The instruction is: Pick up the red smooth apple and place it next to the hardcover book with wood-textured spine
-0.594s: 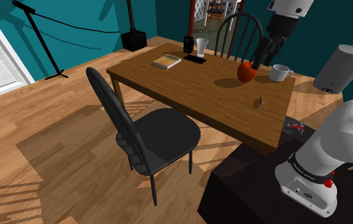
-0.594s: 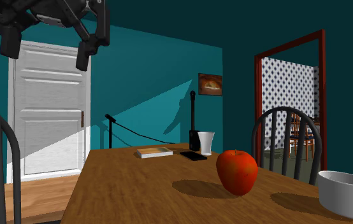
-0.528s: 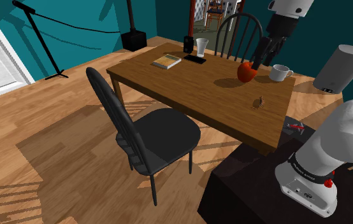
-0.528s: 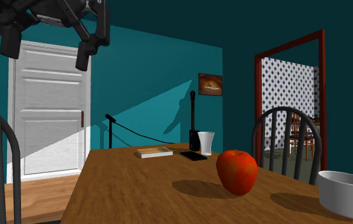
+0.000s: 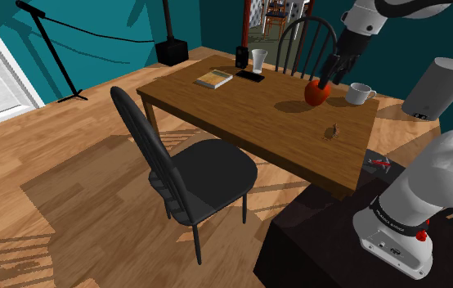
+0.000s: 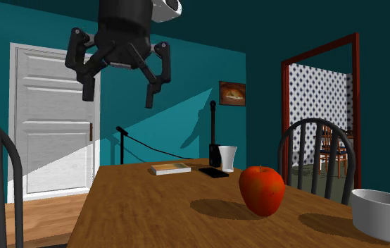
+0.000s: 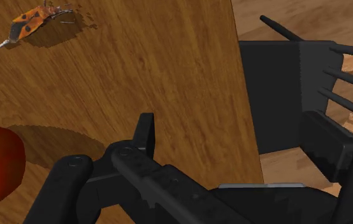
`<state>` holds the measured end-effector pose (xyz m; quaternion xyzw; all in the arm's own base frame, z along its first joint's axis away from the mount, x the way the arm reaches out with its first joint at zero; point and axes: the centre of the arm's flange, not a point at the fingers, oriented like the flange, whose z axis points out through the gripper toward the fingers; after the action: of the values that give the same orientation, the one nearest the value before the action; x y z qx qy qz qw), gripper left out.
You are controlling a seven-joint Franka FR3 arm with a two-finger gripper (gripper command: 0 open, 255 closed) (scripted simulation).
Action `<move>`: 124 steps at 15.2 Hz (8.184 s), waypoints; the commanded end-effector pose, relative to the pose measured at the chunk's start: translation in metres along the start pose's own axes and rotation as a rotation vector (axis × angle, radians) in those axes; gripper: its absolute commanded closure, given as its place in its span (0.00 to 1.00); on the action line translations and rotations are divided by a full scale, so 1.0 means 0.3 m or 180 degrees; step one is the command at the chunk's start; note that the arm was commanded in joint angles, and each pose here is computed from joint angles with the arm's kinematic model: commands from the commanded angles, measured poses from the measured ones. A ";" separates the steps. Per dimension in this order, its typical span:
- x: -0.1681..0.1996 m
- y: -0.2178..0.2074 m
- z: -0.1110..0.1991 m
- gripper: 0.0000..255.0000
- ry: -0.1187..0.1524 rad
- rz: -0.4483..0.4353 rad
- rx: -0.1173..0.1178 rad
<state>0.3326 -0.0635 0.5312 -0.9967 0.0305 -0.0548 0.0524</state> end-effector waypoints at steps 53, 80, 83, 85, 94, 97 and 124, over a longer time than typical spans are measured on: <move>0.428 1.020 0.418 1.00 0.1049 0.0580 -0.0597; 0.478 0.969 -0.052 1.00 0.1049 0.0580 -0.0597; 0.484 0.964 -0.104 1.00 0.1049 0.0580 -0.0597; 0.488 0.960 -0.139 1.00 0.1049 0.0580 -0.0597; 0.531 0.918 -0.253 1.00 0.1049 0.0580 -0.0597; 0.618 0.836 -0.197 1.00 0.1049 0.0580 -0.0597; 1.402 0.095 0.301 1.00 0.1049 0.0580 -0.0597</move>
<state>0.7478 -0.1160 0.4875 -0.9680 0.1334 -0.2084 -0.0420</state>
